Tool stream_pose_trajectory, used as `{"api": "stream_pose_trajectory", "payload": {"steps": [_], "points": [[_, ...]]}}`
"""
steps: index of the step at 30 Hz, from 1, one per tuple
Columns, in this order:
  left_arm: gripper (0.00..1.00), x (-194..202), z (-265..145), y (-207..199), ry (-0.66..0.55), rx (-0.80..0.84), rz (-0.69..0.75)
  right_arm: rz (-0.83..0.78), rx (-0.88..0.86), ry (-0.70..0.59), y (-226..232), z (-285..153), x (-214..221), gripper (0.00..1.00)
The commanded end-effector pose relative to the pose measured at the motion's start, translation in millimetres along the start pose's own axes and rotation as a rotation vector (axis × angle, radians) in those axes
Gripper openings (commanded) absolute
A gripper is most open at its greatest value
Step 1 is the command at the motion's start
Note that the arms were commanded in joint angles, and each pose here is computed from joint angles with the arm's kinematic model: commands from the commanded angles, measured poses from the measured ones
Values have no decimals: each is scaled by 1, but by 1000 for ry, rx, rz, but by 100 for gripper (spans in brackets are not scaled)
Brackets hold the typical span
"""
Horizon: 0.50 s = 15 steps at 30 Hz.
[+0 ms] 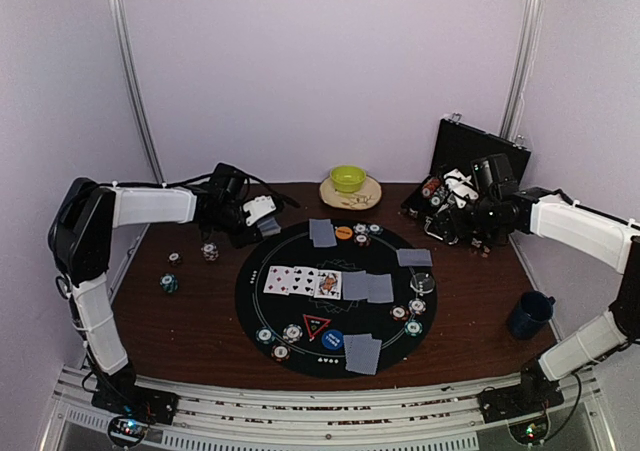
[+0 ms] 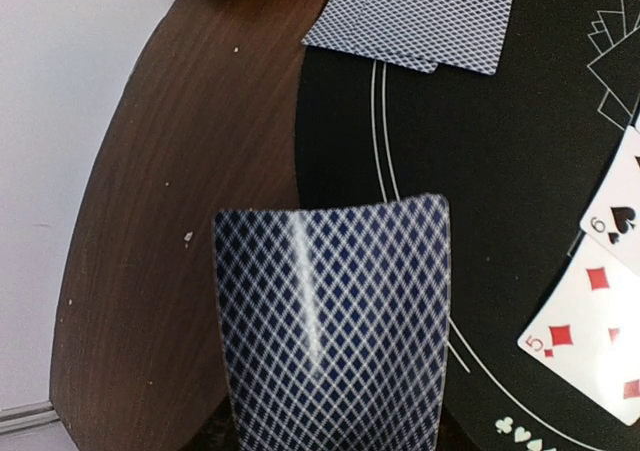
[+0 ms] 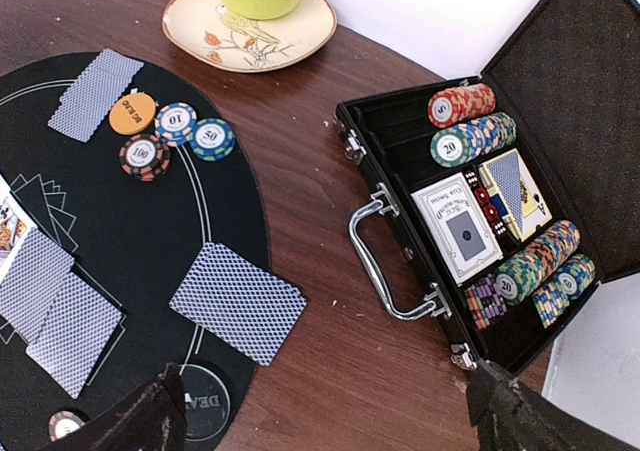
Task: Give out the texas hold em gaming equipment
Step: Place the face-down deck piles at the center of the board.
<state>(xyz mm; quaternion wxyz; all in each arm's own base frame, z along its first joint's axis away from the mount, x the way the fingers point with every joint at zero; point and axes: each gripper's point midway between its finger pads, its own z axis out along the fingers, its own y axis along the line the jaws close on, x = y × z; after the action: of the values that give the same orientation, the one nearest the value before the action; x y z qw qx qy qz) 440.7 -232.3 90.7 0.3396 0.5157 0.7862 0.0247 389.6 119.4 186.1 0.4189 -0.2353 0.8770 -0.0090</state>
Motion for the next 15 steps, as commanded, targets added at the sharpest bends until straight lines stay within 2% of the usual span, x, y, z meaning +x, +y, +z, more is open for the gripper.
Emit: {"api": "stream_pose_trajectory", "payload": {"steps": [1, 5, 15], "points": [[9, -12, 12, 23, -34, -2, -7, 11, 24, -27, -16, -3, 2, 100], [9, -6, 22, 45, -21, -7, -65, 29, 38, -29, -27, -3, 5, 100], [10, 24, 37, 60, 35, -1, -151, 23, 43, -19, -30, 0, 10, 100]]}}
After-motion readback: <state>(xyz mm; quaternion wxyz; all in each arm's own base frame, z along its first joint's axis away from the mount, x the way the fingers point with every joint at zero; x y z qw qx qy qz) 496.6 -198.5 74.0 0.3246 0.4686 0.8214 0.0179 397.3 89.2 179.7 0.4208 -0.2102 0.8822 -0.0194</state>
